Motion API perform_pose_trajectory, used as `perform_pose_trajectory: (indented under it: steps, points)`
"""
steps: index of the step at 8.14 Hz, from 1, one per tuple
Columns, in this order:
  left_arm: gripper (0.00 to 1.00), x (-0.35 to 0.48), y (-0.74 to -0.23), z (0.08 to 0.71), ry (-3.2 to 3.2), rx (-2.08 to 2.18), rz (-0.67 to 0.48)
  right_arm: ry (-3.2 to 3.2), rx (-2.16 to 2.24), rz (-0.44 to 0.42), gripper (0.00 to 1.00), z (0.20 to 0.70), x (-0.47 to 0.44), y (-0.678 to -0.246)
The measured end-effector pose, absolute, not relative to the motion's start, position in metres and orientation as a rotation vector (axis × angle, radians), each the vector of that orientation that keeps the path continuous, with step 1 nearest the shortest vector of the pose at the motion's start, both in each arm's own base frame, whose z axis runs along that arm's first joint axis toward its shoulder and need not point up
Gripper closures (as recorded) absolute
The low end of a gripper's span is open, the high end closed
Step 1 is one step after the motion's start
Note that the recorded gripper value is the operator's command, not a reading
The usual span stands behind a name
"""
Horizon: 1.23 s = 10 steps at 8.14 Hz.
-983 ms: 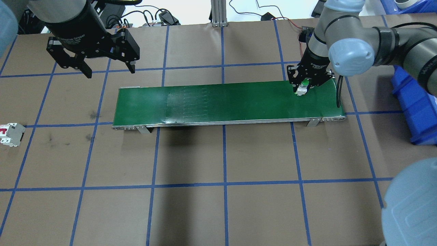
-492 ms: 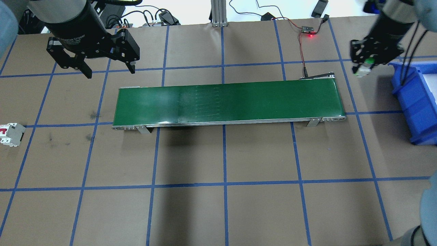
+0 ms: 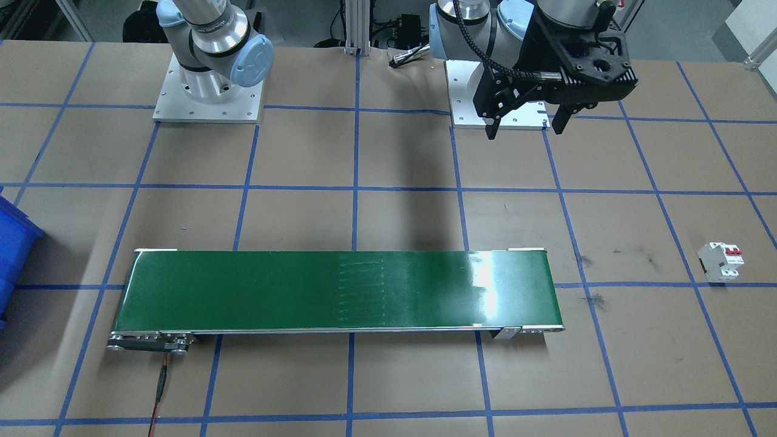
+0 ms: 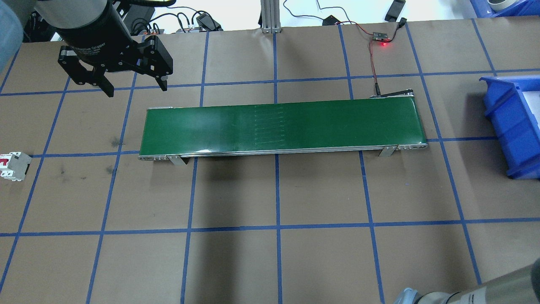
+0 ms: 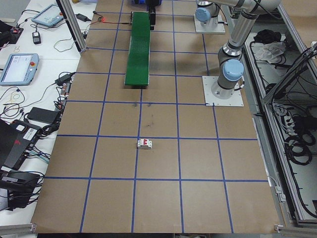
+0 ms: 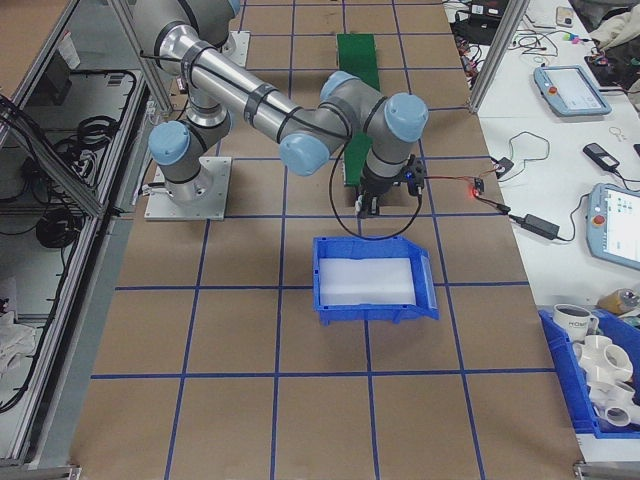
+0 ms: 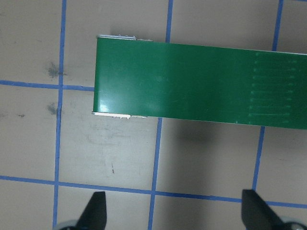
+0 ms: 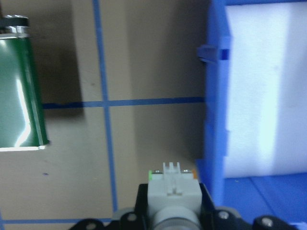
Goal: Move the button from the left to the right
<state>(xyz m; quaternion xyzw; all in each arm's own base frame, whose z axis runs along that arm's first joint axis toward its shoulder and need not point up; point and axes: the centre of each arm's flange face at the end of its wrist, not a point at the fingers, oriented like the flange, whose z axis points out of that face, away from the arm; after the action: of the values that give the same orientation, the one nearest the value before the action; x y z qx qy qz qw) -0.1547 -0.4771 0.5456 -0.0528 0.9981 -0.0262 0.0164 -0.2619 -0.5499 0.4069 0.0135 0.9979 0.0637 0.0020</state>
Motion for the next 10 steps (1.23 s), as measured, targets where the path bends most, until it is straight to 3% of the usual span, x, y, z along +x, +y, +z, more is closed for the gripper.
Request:
perform_pose_trajectory:
  steps: [4,10]
  points:
    - [0.00,-0.155,-0.477,0.546,3.103,-0.164,-0.083,3.156,-0.037,0.168,1.00,0.344,-0.343,-0.556]
    - [0.00,-0.155,-0.477,0.547,3.104,-0.164,-0.086,3.112,-0.031,0.179,1.00,0.259,-0.361,-0.574]
